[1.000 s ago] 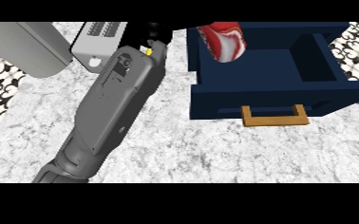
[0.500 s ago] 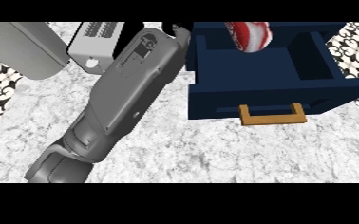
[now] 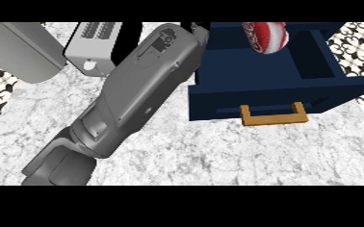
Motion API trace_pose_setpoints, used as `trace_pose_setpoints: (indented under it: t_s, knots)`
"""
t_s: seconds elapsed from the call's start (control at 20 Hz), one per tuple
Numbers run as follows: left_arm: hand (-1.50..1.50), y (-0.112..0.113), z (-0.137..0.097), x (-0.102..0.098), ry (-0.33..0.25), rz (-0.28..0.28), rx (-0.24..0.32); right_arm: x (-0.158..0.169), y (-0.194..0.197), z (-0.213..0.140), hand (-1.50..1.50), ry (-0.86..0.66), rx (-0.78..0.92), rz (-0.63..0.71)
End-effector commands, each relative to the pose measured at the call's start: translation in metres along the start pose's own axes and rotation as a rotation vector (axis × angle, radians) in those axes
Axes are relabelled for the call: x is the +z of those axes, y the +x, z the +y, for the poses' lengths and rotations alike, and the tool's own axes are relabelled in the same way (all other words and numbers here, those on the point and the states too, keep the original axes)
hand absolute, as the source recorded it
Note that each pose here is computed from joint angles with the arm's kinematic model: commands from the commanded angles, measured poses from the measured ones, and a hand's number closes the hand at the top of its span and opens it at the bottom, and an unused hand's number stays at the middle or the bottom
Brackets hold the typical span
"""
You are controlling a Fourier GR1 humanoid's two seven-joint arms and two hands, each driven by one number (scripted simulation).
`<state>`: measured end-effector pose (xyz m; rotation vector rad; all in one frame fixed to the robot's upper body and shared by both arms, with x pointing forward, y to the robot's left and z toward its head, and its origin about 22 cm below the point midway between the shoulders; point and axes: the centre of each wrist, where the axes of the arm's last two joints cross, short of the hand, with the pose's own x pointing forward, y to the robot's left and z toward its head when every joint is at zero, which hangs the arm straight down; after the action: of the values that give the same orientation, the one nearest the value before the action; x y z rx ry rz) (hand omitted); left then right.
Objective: Pick up the can, place it into the drawer and close the drawer
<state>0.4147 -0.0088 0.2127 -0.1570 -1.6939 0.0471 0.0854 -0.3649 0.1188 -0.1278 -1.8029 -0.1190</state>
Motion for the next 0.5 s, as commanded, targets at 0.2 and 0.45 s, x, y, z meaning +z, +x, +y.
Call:
trace_pose_setpoints:
  t_s: [0.2,0.45]
  knots:
    - [1.50,-0.020,0.003,-0.006,0.048,0.032,-0.045,-0.005,0.003,0.002,-1.50,0.025,-0.018,-0.010]
    - [1.50,-0.034,0.005,-0.004,0.044,0.028,-0.112,-0.004,0.013,0.009,-1.50,0.014,0.012,-0.020]
